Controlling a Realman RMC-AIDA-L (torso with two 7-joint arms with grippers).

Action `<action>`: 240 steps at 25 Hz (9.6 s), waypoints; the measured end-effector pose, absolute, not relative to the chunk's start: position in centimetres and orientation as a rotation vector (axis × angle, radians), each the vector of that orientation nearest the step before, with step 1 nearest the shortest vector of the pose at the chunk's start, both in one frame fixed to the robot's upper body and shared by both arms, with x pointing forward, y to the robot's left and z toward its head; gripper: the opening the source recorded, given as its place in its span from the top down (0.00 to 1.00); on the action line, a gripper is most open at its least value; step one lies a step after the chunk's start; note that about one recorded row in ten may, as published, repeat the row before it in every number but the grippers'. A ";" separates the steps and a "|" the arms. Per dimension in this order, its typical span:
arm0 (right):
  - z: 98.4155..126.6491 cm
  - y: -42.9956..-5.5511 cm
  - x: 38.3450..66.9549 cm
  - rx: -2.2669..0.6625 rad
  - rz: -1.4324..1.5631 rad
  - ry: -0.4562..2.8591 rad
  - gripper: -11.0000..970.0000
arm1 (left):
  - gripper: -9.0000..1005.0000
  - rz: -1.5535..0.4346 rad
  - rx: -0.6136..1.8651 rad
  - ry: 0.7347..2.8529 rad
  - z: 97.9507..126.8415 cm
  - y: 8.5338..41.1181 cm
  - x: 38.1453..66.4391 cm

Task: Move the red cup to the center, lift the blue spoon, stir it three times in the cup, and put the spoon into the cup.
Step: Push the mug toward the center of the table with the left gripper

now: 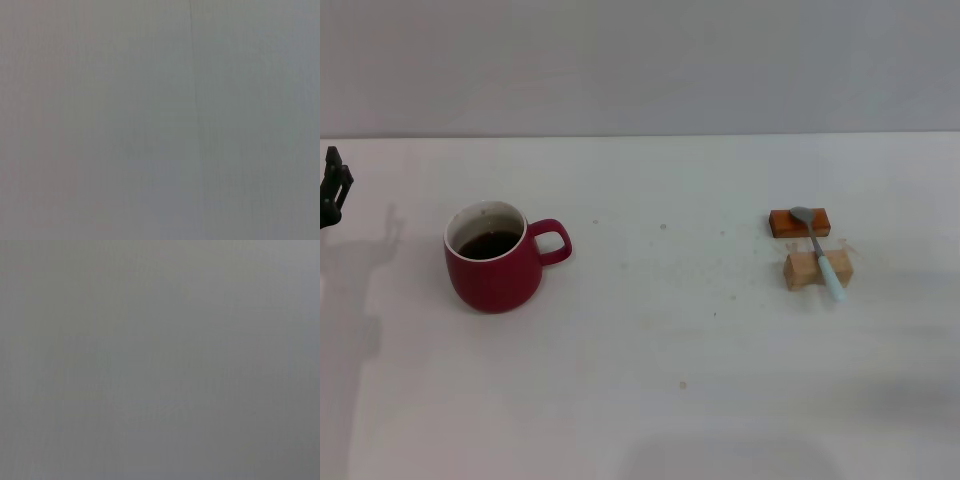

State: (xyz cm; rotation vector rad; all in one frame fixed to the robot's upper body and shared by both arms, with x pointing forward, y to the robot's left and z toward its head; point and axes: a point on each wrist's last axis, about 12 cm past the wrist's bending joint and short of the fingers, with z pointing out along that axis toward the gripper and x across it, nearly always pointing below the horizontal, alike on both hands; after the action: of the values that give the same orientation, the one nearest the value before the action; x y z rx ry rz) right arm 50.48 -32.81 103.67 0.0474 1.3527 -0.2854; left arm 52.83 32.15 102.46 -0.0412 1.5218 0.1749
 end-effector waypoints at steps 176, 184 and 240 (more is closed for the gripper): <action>103.8 -32.6 51.6 0.020 -0.283 1.366 0.16 | 0.16 0.169 -0.010 1.522 102.2 32.0 52.3; 103.8 -32.6 51.6 0.022 -0.283 1.365 0.16 | 0.16 0.165 -0.011 1.520 102.3 31.9 52.3; 104.0 -32.6 51.8 0.018 -0.282 1.359 0.16 | 0.16 0.163 -0.010 1.517 102.3 31.8 52.4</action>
State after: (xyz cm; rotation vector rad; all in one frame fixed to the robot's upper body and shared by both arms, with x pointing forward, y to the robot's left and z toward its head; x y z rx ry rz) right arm 51.81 -32.63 103.96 0.0179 1.3595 -0.2818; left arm 52.35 31.81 102.29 -0.0103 1.5174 0.1626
